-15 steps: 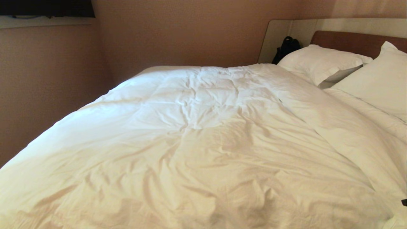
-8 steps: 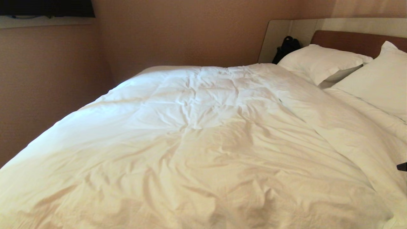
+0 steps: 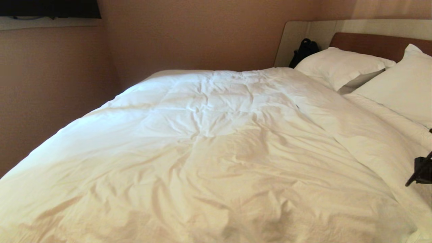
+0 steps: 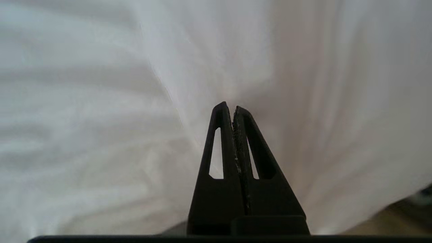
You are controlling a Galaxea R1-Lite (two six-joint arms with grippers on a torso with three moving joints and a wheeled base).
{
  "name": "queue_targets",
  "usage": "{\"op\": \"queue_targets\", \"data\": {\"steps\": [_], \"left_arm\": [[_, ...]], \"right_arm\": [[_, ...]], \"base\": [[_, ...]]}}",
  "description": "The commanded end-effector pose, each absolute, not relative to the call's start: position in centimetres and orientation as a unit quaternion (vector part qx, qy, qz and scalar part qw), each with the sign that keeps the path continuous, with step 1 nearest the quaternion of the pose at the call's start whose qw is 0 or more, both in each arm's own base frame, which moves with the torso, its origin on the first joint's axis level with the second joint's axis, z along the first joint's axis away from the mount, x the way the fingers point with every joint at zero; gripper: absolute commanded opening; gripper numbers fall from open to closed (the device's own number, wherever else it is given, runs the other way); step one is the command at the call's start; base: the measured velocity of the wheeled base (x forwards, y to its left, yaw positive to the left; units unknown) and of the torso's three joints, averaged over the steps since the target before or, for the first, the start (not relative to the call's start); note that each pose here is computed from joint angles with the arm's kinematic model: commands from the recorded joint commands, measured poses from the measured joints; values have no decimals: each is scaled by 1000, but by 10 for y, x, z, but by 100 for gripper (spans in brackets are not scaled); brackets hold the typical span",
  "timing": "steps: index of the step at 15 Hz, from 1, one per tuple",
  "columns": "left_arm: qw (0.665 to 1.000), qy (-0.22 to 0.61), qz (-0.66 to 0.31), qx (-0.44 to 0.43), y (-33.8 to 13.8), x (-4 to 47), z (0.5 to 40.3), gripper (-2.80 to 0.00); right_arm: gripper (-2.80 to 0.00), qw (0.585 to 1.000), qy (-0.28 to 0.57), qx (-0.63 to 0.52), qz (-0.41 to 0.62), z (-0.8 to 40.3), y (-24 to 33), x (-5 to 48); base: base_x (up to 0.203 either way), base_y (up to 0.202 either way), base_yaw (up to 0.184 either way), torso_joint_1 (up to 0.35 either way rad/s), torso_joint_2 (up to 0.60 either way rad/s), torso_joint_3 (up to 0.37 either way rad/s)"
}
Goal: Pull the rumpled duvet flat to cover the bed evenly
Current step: Flatten the corners of the folded blanket
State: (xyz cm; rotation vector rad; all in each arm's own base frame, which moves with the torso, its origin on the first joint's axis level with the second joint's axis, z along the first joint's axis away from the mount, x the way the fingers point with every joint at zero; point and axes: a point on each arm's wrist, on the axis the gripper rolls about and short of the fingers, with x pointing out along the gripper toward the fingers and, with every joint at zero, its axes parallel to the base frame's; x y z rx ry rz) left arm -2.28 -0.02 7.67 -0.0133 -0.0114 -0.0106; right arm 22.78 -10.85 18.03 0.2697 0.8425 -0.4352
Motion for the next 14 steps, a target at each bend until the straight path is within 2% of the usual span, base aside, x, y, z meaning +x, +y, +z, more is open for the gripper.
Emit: {"op": "queue_targets", "data": {"steps": [1,9,14], "left_arm": [[1000,-5,-5,-7,0,-23,77,-280],[1000,-6,-5,-7,0,-23,77,-280],[1000,-6,-5,-7,0,-23,77,-280]], "right_arm": [[-280,861,396,198,-251,157,-115,240],[-280,837,439,183,-270,80,-108,242],[-280,851,420,179,-260,100,-99,228]], "base": [[0,0,0,0,0,0],[0,0,0,0,0,0],[0,0,0,0,0,0]]}}
